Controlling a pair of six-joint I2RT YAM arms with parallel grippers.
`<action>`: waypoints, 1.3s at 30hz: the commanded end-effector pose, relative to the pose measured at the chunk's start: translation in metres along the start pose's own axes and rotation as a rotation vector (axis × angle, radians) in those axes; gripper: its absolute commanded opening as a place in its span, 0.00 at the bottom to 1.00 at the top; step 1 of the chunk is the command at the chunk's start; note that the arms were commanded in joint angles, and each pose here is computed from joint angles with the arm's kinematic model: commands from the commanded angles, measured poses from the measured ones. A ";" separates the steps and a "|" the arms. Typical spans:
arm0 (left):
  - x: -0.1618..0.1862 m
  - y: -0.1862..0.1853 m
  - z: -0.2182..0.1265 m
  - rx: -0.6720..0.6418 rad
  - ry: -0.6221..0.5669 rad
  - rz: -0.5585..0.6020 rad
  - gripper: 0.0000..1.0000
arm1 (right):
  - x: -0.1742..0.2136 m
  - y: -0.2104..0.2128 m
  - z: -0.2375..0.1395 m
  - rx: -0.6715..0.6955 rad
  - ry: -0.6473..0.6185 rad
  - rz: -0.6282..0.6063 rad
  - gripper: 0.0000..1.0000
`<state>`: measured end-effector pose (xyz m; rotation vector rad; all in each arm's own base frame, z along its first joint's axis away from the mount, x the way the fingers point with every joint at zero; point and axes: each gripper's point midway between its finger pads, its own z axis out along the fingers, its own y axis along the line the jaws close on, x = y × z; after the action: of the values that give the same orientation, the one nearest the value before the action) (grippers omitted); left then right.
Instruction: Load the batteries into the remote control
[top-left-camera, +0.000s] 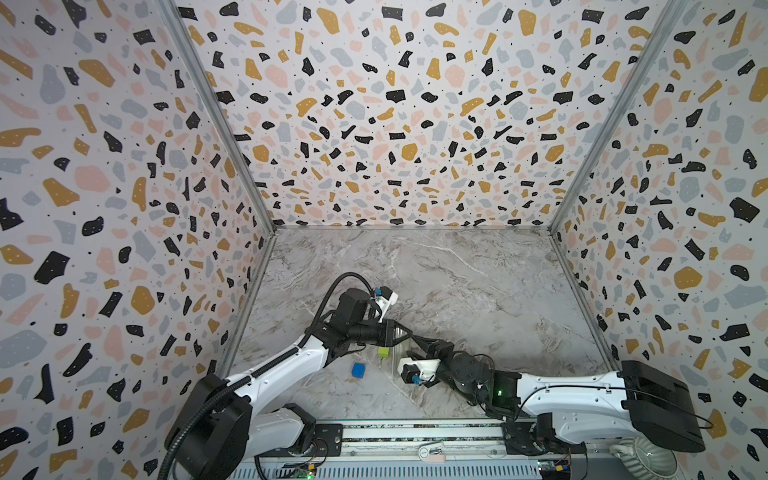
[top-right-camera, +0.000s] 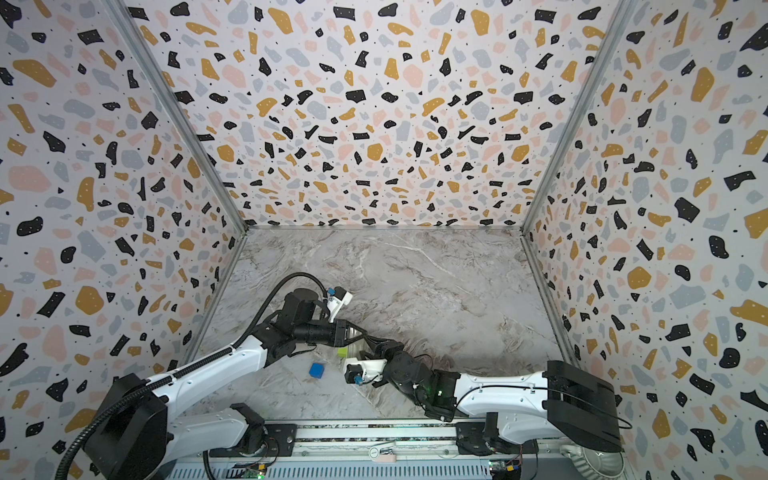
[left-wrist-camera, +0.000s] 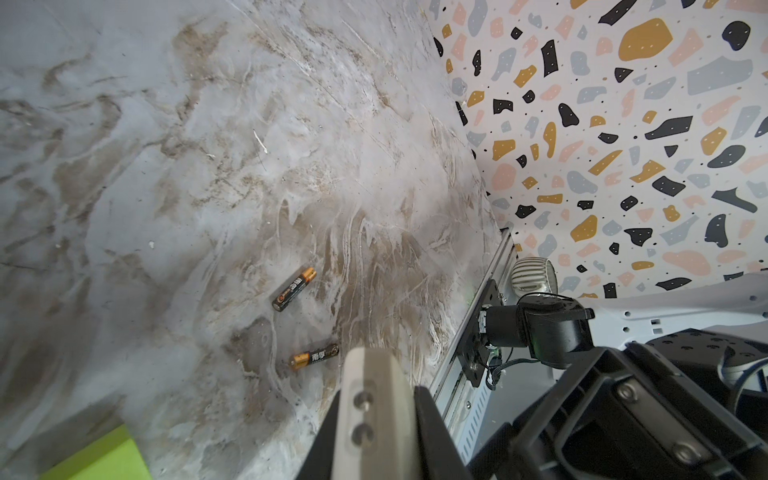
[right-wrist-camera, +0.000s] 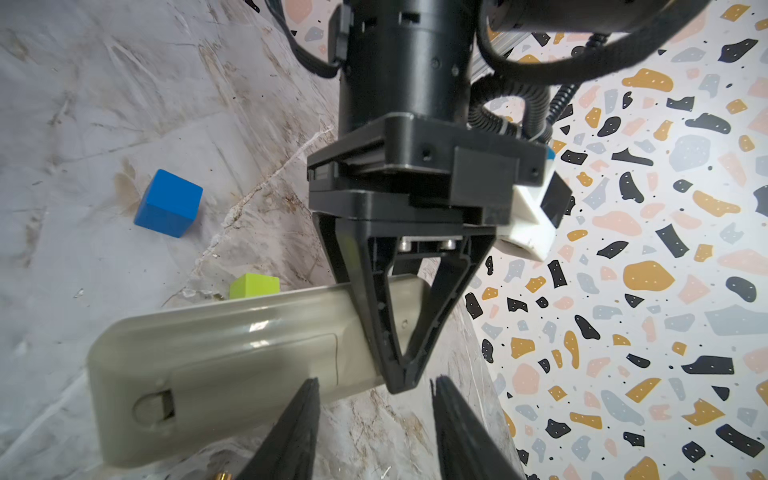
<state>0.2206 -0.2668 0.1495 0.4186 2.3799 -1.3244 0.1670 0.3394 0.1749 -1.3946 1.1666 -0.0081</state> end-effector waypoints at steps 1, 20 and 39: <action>-0.004 -0.011 -0.001 0.039 0.000 0.028 0.00 | -0.015 -0.002 -0.007 -0.026 -0.071 0.031 0.52; -0.003 -0.019 -0.003 0.072 0.013 0.041 0.00 | -0.020 0.034 -0.008 -0.206 -0.118 0.033 0.63; 0.001 -0.017 -0.002 0.073 0.025 0.045 0.00 | -0.004 0.031 0.005 -0.150 -0.023 0.003 0.62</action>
<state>0.2152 -0.2685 0.1507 0.4698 2.3694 -1.3479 0.1382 0.3532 0.1463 -1.5582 1.1409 0.1530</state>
